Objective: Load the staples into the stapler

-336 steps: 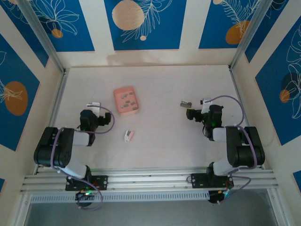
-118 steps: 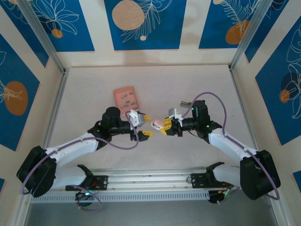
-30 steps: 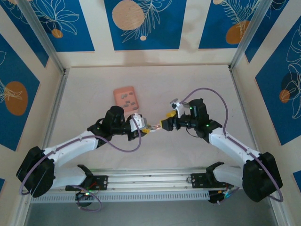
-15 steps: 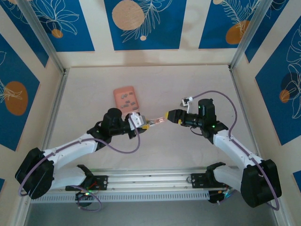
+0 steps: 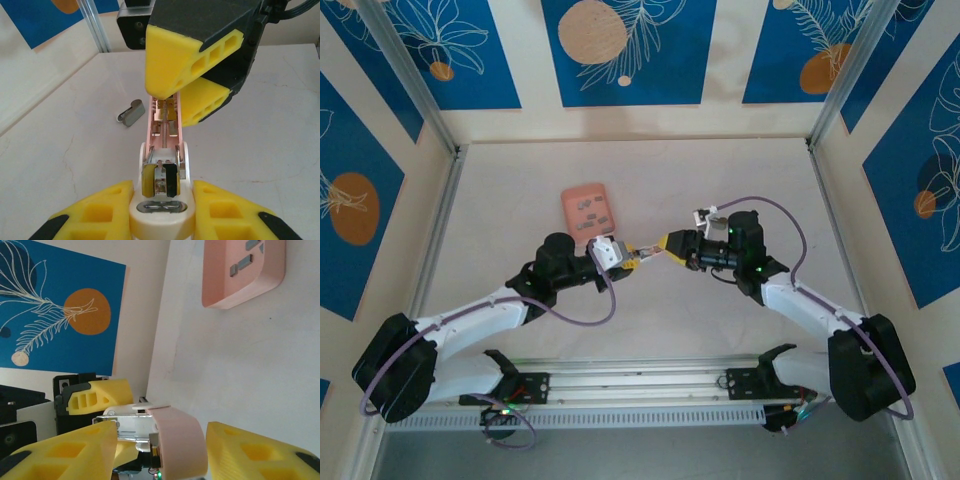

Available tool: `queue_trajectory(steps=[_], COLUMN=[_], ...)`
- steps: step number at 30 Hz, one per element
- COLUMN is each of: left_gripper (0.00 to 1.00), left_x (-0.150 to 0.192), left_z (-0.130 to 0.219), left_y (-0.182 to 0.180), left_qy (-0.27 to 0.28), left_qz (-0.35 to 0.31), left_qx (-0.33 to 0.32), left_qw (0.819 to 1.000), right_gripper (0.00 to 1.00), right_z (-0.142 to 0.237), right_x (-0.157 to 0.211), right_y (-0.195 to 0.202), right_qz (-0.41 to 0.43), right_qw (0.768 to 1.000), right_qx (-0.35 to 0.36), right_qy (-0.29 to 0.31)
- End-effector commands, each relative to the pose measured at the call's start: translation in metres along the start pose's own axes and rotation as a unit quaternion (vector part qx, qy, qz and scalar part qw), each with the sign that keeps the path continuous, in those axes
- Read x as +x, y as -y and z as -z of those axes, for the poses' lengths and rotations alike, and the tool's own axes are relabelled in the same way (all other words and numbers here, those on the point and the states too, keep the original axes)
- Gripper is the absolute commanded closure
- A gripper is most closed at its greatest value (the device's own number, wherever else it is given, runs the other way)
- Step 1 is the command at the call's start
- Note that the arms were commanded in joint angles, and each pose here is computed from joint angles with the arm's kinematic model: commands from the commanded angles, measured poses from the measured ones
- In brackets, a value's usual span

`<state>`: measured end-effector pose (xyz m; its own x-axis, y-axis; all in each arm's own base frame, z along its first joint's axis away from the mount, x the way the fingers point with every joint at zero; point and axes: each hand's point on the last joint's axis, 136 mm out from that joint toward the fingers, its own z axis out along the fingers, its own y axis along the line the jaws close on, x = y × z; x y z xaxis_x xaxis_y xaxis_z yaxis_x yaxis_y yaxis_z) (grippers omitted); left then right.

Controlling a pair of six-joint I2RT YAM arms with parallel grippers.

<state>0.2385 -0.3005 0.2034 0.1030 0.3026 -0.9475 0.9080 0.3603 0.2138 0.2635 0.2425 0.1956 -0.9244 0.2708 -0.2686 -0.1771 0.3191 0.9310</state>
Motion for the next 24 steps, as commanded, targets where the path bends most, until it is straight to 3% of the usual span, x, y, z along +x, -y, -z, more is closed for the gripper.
queue_trajectory(steps=[1, 10, 12, 14, 16, 17, 21, 24], left_gripper=[0.91, 0.88, 0.78, 0.60, 0.43, 0.39, 0.35, 0.36], left_x=[-0.019, -0.018, -0.016, -0.015, -0.011, -0.010, 0.000, 0.007], left_z=[0.003, 0.003, 0.003, 0.003, 0.003, 0.002, -0.002, -0.007], left_y=[0.003, 0.003, 0.003, 0.003, 0.003, 0.003, 0.007, 0.013], left_qy=[0.037, 0.033, 0.026, 0.017, 0.002, -0.007, -0.062, -0.107], left_qz=[-0.004, 0.001, 0.003, 0.006, 0.014, 0.019, 0.047, 0.071], left_qx=[0.000, -0.001, 0.000, 0.002, 0.005, 0.008, 0.032, 0.061], left_qw=[0.999, 0.999, 1.000, 1.000, 1.000, 1.000, 0.996, 0.990], right_gripper=[0.53, 0.80, 0.84, 0.87, 0.88, 0.88, 0.89, 0.91], right_z=[-0.002, -0.001, 0.002, 0.007, 0.017, 0.024, 0.045, 0.044], right_x=[-0.004, -0.007, -0.009, -0.011, -0.016, -0.017, -0.023, -0.021], right_y=[-0.015, -0.013, -0.009, 0.001, 0.017, 0.028, 0.052, 0.053], right_qz=[0.009, 0.018, 0.023, 0.030, 0.051, 0.055, 0.097, 0.118], right_qw=[1.000, 1.000, 0.999, 0.998, 0.991, 0.984, 0.958, 0.953], right_qx=[-0.028, -0.019, -0.002, 0.039, 0.111, 0.152, 0.253, 0.269], right_qy=[0.001, 0.017, 0.024, 0.038, 0.060, 0.069, 0.089, 0.072])
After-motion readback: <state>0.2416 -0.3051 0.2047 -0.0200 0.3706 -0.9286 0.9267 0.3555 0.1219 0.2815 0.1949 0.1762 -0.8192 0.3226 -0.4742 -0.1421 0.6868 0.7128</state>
